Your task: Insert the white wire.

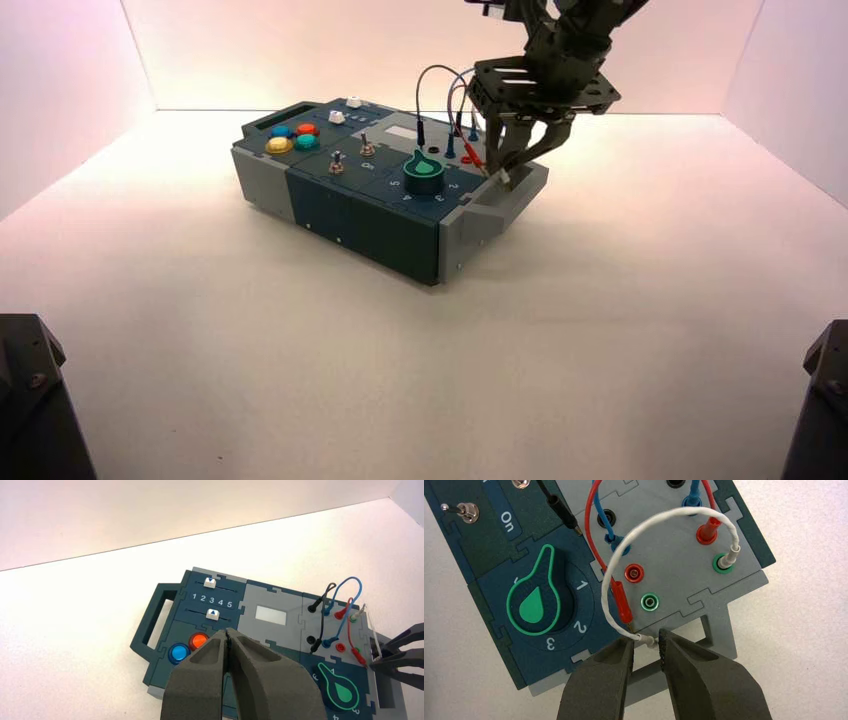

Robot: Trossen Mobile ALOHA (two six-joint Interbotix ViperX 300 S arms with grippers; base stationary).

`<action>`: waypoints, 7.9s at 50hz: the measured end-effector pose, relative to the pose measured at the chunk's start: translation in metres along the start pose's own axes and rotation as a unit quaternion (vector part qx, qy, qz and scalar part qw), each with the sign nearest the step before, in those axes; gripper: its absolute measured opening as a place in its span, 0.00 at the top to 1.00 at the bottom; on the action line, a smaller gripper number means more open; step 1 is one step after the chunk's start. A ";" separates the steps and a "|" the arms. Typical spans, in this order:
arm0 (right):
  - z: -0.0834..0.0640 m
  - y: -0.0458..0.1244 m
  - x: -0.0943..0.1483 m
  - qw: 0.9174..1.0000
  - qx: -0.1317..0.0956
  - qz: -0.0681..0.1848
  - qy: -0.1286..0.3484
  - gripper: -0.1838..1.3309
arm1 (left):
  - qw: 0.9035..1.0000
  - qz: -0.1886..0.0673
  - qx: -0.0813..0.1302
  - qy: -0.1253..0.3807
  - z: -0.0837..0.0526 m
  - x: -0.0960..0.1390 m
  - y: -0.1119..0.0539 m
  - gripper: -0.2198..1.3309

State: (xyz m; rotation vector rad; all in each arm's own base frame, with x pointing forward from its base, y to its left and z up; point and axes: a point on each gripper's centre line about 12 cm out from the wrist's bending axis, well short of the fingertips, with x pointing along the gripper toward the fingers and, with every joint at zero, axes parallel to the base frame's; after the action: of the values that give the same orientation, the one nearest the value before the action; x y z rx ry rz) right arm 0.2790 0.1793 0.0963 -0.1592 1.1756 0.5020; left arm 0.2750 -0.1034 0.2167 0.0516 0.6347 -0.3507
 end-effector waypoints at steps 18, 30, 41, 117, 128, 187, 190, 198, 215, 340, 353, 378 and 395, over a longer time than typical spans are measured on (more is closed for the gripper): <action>-0.001 0.000 0.001 1.000 0.000 0.000 0.002 0.82 | 1.000 0.001 0.000 0.000 0.000 0.000 0.000 0.97; -0.001 0.000 0.001 1.000 0.000 0.000 0.002 0.88 | 1.000 0.001 0.000 0.000 0.000 0.000 0.000 0.97; 0.000 0.000 0.001 1.000 -0.001 0.000 0.002 0.88 | 1.000 0.001 0.000 0.000 0.000 0.000 0.000 0.96; 0.019 0.000 -0.039 0.990 -0.007 -0.013 -0.138 0.88 | 1.000 0.008 -0.006 -0.007 0.003 -0.003 0.006 0.97; 0.017 0.000 -0.038 0.990 -0.007 -0.014 -0.140 0.88 | 1.000 0.009 -0.006 -0.008 0.003 -0.003 0.006 0.96; 0.018 0.005 -0.013 0.990 -0.002 -0.015 -0.140 0.88 | 1.000 0.015 -0.012 -0.005 0.002 -0.002 0.011 0.97; 0.019 0.005 -0.013 0.989 -0.002 -0.016 -0.144 0.88 | 1.000 0.016 -0.012 -0.005 0.002 -0.002 0.012 0.97; 0.019 0.005 -0.013 0.989 -0.002 -0.017 -0.148 0.88 | 1.000 0.017 -0.012 -0.005 0.002 -0.002 0.012 0.97; 0.014 0.004 -0.011 0.989 -0.003 -0.019 -0.147 0.88 | 1.000 0.018 -0.013 -0.005 0.002 -0.002 0.013 0.96; 0.008 0.008 -0.006 0.988 -0.031 -0.023 -0.151 0.88 | 1.000 0.018 -0.014 -0.004 0.002 -0.002 0.013 0.96; 0.008 0.007 -0.006 0.988 -0.034 -0.024 -0.151 0.89 | 1.000 0.018 -0.013 -0.004 0.002 -0.002 0.013 0.96; 0.004 0.007 -0.001 0.990 -0.034 -0.023 -0.134 0.89 | 1.000 0.018 -0.013 -0.004 0.002 -0.002 0.013 0.97; 0.015 0.009 -0.004 0.988 -0.046 -0.023 -0.145 0.89 | 1.000 0.018 -0.014 -0.004 0.002 -0.002 0.013 0.96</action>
State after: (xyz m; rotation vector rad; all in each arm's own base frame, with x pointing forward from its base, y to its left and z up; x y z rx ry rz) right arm 0.2860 0.1915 0.1068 -0.1861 0.8629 0.5207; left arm 0.2789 -0.0905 0.2185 0.0346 0.6290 -0.3063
